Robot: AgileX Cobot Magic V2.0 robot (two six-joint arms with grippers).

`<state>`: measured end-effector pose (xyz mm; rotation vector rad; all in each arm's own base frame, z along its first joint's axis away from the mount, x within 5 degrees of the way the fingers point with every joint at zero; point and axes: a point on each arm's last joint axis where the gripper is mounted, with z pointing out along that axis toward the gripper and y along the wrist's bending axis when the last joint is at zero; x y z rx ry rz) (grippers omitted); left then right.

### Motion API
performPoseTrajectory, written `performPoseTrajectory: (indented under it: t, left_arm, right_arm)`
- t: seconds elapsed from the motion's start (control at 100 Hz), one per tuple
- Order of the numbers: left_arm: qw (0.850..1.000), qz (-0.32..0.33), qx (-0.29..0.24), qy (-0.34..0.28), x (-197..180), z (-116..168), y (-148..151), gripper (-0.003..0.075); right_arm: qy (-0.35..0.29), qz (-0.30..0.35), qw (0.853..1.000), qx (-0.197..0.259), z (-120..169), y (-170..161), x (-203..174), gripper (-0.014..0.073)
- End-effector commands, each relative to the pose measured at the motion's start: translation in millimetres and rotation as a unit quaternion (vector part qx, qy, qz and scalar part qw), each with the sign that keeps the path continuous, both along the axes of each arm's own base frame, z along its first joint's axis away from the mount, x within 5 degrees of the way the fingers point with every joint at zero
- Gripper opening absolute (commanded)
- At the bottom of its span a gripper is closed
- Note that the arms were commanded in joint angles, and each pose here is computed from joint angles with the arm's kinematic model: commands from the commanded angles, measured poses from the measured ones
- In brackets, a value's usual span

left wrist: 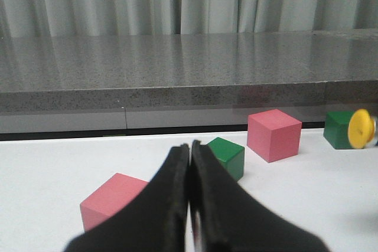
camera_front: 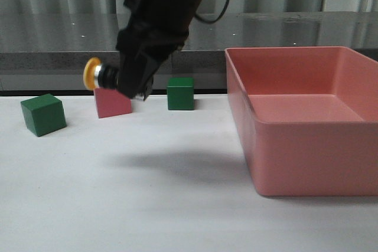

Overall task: Place and stand button with both arms
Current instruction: 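Lift the button out of the bin and lower it beside the pink cube, then open the right gripper, release the button lying on its side, withdraw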

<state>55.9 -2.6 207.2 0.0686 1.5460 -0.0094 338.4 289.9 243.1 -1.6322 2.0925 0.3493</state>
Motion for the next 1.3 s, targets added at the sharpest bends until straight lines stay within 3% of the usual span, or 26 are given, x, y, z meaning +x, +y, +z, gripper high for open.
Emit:
performPoseTrajectory:
  t: [0.0,0.2,0.34,0.44,0.63,0.74,0.89,1.04,1.16,1.29]
  left_arm:
    - [0.999,-0.001,-0.011,-0.032,-1,-6,0,-0.002]
    - [0.999,-0.001,-0.011,-0.032,-1,-6,0,-0.002]
    - [0.999,-0.001,-0.011,-0.032,-1,-6,0,-0.002]
    - [0.999,-0.001,-0.011,-0.032,-1,-6,0,-0.002]
    - [0.999,-0.001,-0.011,-0.032,-1,-6,0,-0.002]
    - [0.999,-0.001,-0.011,-0.032,-1,-6,0,-0.002]
    - [0.999,-0.001,-0.011,-0.032,-1,-6,0,-0.002]
    - [0.999,-0.001,-0.011,-0.032,-1,-6,0,-0.002]
    - [0.999,-0.001,-0.011,-0.032,-1,-6,0,-0.002]
    - [0.999,-0.001,-0.011,-0.032,-1,-6,0,-0.002]
  right_arm:
    - [-0.039,0.015,0.999,0.027,19,5,2,-0.0069]
    - [-0.007,0.017,1.0,0.0,-20,12,10,-0.0069]
    - [0.002,0.017,1.0,-0.007,-30,13,12,-0.0024]
    - [0.001,0.017,1.0,-0.006,-30,13,12,0.011]
    - [-0.003,0.015,1.0,-0.004,-30,13,13,0.0512]
    - [-0.004,0.014,1.0,-0.002,-28,13,13,0.0604]
    - [0.004,0.014,1.0,0.001,-11,13,12,0.0599]
    - [0.002,-0.018,0.999,0.029,38,9,10,0.0526]
    - [-0.015,-0.049,0.997,0.057,84,-4,10,0.0328]
    - [-0.028,-0.08,0.993,0.076,120,-29,10,0.0001]
